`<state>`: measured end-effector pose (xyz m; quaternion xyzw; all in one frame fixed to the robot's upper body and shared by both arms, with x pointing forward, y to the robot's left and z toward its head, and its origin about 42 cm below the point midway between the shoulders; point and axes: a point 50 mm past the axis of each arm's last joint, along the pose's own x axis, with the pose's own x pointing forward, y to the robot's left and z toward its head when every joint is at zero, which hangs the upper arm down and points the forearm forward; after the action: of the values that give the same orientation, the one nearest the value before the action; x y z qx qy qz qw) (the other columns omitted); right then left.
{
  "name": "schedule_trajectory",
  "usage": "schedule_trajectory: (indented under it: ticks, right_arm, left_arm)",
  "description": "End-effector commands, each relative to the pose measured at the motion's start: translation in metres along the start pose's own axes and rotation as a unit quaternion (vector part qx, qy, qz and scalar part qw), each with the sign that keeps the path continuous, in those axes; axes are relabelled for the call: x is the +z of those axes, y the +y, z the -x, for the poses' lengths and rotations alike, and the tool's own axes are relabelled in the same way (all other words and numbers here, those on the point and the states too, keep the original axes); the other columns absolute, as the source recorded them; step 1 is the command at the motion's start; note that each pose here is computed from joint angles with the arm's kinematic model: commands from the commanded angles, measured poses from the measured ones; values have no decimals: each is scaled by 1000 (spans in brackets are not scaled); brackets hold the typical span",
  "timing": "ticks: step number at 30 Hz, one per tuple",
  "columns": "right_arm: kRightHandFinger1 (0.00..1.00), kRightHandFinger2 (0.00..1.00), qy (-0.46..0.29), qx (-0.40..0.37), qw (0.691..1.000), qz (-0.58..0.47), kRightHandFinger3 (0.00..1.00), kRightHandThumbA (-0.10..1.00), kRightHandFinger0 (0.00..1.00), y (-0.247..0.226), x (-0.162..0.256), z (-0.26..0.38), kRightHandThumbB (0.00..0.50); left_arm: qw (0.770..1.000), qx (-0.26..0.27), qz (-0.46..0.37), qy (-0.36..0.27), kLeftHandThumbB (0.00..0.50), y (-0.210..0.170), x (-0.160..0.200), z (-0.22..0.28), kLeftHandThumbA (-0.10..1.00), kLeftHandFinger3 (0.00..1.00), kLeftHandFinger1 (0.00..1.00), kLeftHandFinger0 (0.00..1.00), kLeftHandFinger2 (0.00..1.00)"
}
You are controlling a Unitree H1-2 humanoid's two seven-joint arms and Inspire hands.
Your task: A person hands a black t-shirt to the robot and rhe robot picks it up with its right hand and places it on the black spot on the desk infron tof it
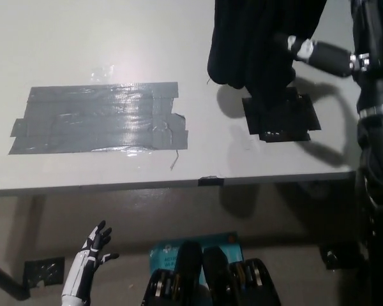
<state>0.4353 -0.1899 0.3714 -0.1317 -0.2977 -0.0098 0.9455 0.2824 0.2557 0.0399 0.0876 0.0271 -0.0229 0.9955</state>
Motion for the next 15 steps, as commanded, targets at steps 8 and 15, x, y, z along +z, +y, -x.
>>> schedule_trajectory:
  ticks: [8,15]
  right_arm:
    - [1000,1000,44,-89,995,-2,1000,957,1000,-34,-8,-74,402]
    - [1000,1000,94,-69,993,-18,1000,880,1000,-17,-27,-97,453]
  left_arm:
    - [999,1,-4,-39,451,1,13,-7,1000,1000,986,794,1000]
    - [999,-3,-5,-40,432,4,16,-9,1000,1000,1000,833,1000]
